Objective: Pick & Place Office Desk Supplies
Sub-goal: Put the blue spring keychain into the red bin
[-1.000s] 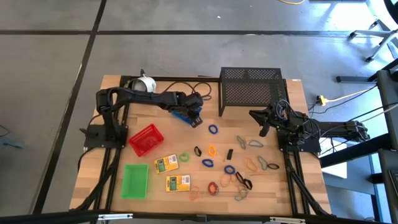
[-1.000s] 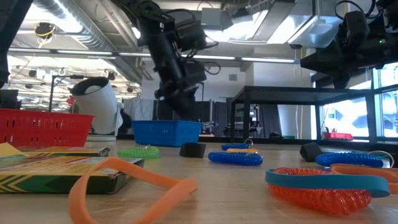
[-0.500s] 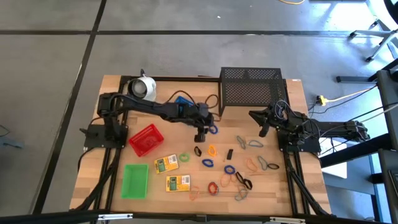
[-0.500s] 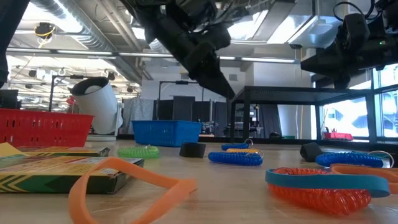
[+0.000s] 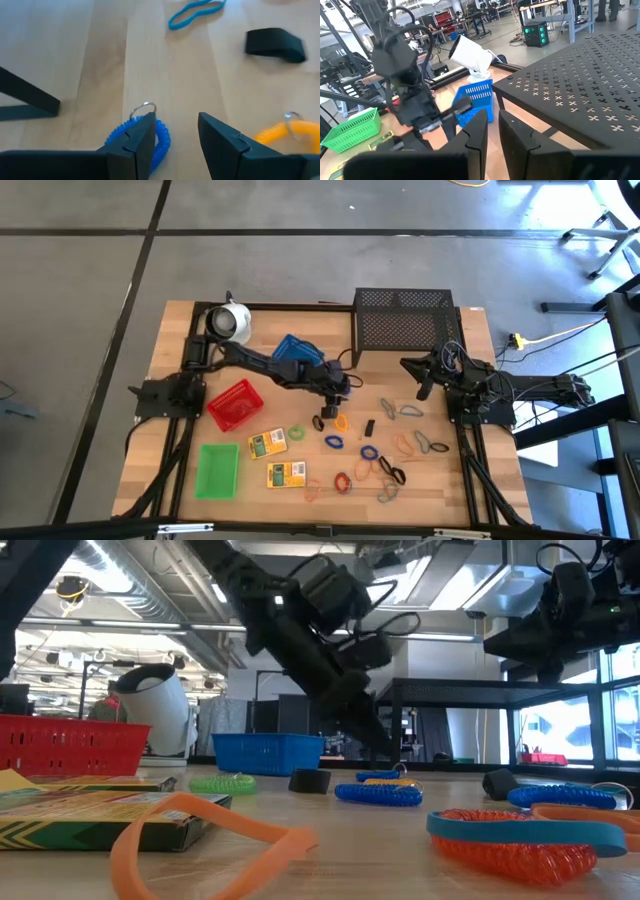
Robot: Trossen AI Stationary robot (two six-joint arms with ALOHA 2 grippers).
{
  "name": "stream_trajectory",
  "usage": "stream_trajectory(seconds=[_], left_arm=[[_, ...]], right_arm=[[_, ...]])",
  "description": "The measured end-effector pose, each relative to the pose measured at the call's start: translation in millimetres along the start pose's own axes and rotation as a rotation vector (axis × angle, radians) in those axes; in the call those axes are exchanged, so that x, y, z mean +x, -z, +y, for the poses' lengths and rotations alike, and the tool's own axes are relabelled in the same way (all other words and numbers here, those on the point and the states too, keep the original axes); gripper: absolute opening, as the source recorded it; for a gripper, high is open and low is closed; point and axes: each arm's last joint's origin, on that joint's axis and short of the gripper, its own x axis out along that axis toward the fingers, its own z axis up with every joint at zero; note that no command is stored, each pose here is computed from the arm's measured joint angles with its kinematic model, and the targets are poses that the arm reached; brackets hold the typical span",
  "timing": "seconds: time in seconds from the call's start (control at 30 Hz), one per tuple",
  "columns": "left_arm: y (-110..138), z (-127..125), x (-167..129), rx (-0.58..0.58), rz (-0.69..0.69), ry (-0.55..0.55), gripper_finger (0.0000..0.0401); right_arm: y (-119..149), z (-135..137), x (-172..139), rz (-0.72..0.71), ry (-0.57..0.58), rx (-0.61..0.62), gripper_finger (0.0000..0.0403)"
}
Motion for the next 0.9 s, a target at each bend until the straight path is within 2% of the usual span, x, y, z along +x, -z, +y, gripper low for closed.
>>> stream_trajectory(seconds=[0.27, 0.53, 0.67, 0.9], left_arm=[[16, -2, 15, -0.045, 0.078, -0.003, 0.0143], [22, 1, 13, -0.262, 0.148, -0.015, 0.0142], [22, -2, 13, -0.217, 0.155, -0.014, 0.0121], [22, -14, 13, -0.102, 0.159, -0.008, 0.004]], right_arm=[[1, 0, 0, 0.008, 0.001, -0.001, 0.005], [1, 0, 0, 0.014, 0.003, -0.004, 0.005], [1, 0, 0, 0.014, 0.003, -0.004, 0.005], [1, 0, 0, 0.014, 0.003, -0.004, 0.005]])
